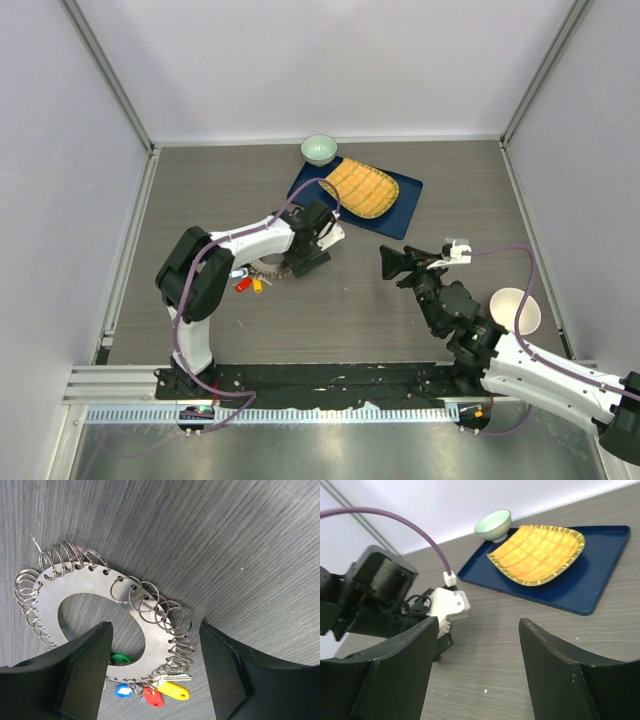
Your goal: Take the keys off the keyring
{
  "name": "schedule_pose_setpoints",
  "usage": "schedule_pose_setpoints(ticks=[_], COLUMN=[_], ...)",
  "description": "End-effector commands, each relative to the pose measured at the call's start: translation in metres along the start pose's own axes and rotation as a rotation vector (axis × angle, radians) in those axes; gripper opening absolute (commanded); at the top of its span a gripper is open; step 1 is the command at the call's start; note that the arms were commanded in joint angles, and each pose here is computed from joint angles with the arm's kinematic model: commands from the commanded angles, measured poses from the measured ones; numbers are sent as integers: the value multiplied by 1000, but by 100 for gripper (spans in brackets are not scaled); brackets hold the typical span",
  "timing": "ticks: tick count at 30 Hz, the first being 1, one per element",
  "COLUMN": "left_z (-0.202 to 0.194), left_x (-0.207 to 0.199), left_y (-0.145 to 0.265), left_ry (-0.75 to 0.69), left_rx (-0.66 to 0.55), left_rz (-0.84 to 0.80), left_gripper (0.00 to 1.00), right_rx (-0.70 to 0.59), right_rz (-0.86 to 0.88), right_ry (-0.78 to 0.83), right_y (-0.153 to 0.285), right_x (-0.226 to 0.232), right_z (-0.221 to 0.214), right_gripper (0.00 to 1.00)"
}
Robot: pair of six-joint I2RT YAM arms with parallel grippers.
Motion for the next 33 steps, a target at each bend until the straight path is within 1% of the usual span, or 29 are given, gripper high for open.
schedule_pose_setpoints(ticks=[1,5,9,10,13,15,16,19,22,26,29,30,33], left_z=[-8,-14,-22,-21,-29,-36,-43,-50,-51,-58,-61,-62,-67], left_x=[7,11,12,13,19,22,21,19,18,17,11,8,1], left_y=[-6,-7,-2,0,-1,-5,-8,-9,-8,-13,-14,-14,-17], left_ry=[36,65,107,118,179,203,197,189,191,197,221,241,254], left_rx=[12,22,82,81,104,110,129,128,129,190,217,227,260], left_rz=[-1,-35,-61,-72,-105,-121,-128,-125,-137,-111,-148,-160,-207], left_gripper=[74,73,72,72,68,67,67,68,68,67,65,61,53], right_rx=[-21,-15,-6,-5,-6,-5,-11,-26,-61,-85,-89,-89,-82], right_rz=[-58,-60,-63,-62,-61,-60,-62,-100,-110,-102,-98,-102,-125], right_ry=[4,-15,-21,-24,-13,35,46,94,92,68,74,76,100], right_y=[0,1,2,2,3,4,5,8,13,19,21,21,20], right_x=[-1,-1,0,0,0,-1,-1,-5,-8,-12,-14,-14,-17], right_z=[13,13,13,14,17,21,25,37,49,52,52,52,47], right_gripper=[72,71,71,71,71,71,71,71,71,71,71,71,71])
Point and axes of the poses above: each gripper's point midway between its finger pads, its own y axis back along the fingers, its own x axis along the line the jaws close on, z = x × y, the point moved 9 cm from there along y, back along the fingers, and after that the axes turned 3 degrees about y, right-handed, at the moved point
